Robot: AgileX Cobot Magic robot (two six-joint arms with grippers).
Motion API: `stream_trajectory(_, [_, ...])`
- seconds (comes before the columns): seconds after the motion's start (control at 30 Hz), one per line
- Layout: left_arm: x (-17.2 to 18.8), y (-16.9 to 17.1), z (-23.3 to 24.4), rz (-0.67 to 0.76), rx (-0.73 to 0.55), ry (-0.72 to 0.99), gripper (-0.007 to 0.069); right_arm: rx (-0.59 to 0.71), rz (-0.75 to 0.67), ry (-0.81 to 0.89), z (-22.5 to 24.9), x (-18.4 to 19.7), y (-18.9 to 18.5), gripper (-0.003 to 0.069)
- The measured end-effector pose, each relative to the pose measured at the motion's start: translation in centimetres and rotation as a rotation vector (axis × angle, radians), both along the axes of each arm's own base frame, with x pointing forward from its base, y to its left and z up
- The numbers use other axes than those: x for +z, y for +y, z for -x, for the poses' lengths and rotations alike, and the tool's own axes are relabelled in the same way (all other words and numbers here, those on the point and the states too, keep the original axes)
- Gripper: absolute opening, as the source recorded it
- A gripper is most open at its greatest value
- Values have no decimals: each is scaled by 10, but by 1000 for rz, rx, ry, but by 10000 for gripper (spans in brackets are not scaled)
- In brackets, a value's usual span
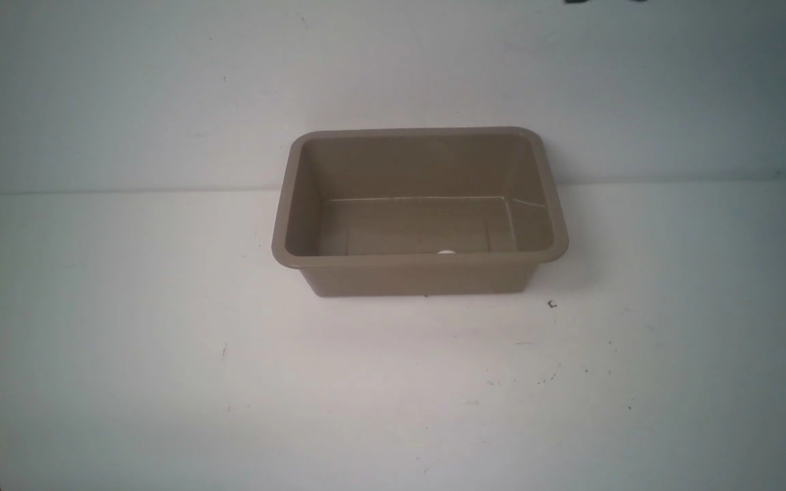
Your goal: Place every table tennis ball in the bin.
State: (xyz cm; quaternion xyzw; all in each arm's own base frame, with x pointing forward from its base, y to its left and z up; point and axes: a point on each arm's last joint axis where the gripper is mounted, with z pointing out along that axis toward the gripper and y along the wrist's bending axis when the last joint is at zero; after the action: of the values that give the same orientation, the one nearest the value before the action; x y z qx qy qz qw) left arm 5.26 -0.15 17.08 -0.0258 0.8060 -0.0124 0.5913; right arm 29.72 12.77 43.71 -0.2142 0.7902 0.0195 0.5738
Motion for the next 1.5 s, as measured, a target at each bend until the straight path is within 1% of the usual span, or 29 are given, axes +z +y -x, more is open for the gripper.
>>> stream_trajectory(0.03, [0,0,0,0,0,0,-4,3,-6,-20,13,2,-6,-15])
stream_trajectory(0.07, [0,0,0,0,0,0,-4,4,-8,-22,15,1,-7,-15])
stream_trajectory(0.13, [0,0,0,0,0,0,-4,9,-25,-39,38,-7,-17,-15])
stream_trajectory(0.17, [0,0,0,0,0,0,-4,13,-62,-58,59,-17,-26,-15])
stream_trajectory(0.27, [0,0,0,0,0,0,-4,25,-108,-90,95,-43,-41,-15])
stream_trajectory(0.3, [0,0,0,0,0,0,-4,27,-116,-96,102,-47,-44,-15])
stream_trajectory(0.33, [0,0,0,0,0,0,-4,43,-118,-109,112,-65,-48,-15])
stream_trajectory(0.43, [0,0,0,0,0,0,-4,65,-144,-110,137,-99,-57,-15])
stream_trajectory(0.53, [0,0,0,0,0,0,-4,55,-168,-30,150,-136,-62,-15])
stream_trajectory(0.67, [0,0,0,0,0,0,-4,58,-175,38,157,-168,-63,-15])
stream_trajectory(0.73, [0,0,0,0,0,0,-4,77,-187,39,159,-176,-62,-15])
stream_trajectory(0.9, [0,0,0,0,0,0,-4,130,-208,-10,161,-179,-59,-15])
stream_trajectory(1.5, [0,0,0,0,0,0,-4,144,-198,-24,162,-179,-58,-15])
